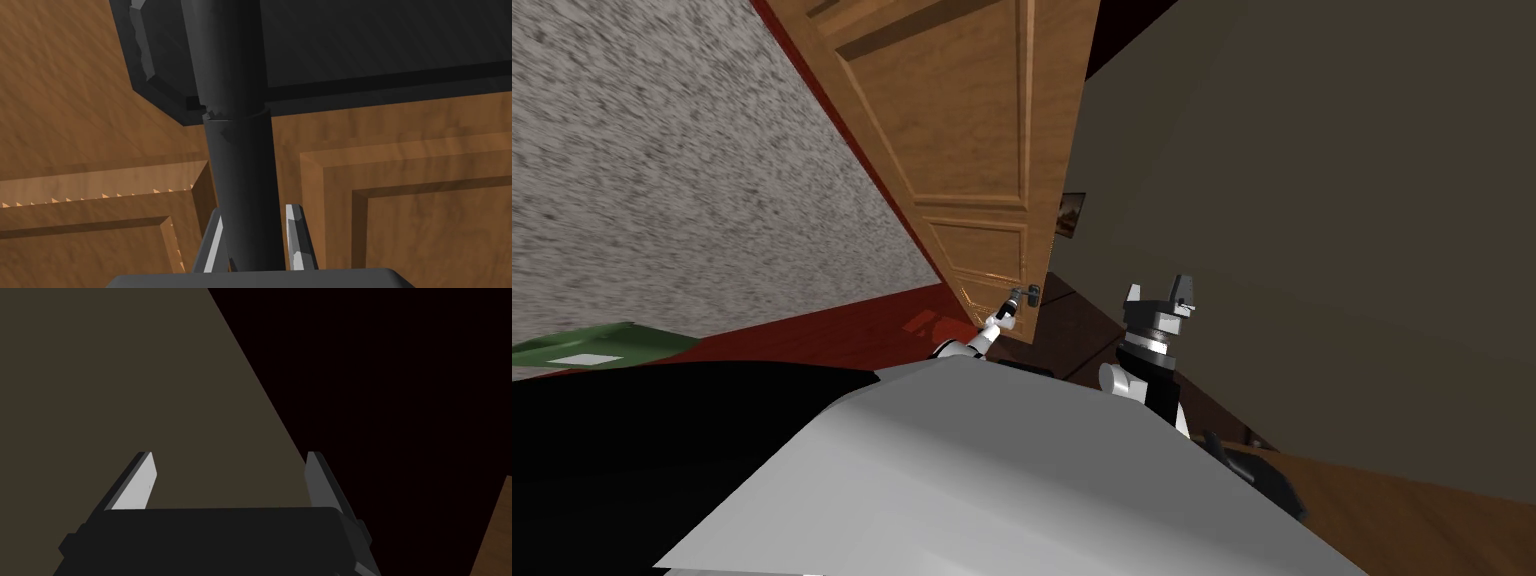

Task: Push the door open

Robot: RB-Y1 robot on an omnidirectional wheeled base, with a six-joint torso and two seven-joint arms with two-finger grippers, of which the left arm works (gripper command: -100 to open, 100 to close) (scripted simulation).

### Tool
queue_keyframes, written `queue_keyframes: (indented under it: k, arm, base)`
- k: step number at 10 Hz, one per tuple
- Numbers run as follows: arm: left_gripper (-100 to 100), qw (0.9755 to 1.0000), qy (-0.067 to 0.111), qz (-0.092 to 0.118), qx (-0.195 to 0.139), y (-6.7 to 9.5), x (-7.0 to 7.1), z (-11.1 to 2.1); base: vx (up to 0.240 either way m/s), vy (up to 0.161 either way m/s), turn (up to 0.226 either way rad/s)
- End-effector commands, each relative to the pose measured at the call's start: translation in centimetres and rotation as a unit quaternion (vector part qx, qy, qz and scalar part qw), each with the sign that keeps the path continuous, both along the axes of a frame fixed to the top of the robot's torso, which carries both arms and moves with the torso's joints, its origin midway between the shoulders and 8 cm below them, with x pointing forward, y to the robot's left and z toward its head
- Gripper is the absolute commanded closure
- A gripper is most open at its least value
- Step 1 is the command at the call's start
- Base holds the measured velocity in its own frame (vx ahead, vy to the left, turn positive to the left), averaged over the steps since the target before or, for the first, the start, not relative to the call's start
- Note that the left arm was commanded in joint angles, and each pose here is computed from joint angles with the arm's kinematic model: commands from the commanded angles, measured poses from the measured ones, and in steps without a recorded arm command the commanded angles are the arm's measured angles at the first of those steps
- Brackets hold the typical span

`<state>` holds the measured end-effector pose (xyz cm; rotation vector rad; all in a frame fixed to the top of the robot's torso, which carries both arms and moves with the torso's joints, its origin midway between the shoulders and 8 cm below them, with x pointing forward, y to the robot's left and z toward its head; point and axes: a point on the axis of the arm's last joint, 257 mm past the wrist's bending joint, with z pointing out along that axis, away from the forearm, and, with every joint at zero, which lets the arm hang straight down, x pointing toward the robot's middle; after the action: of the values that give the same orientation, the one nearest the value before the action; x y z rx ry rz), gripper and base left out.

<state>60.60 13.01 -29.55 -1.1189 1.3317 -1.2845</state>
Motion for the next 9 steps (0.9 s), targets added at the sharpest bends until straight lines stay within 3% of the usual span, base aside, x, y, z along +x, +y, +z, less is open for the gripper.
queue_keyframes:
  k: [1, 6, 9]
  arm:
    - [100, 0.9999, -0.007, 0.012, 0.010, 2.05, 0.26, 0.36]
    - [100, 0.9997, -0.008, 0.015, 0.017, 2.68, 0.26, 0.39]
    - [100, 0.9995, -0.009, 0.017, 0.023, 2.97, 0.16, 0.40]
  base:
    - [0.085, 0.023, 0.095]
    - [0.080, 0.017, 0.042]
    - [0.153, 0.001, 0.119]
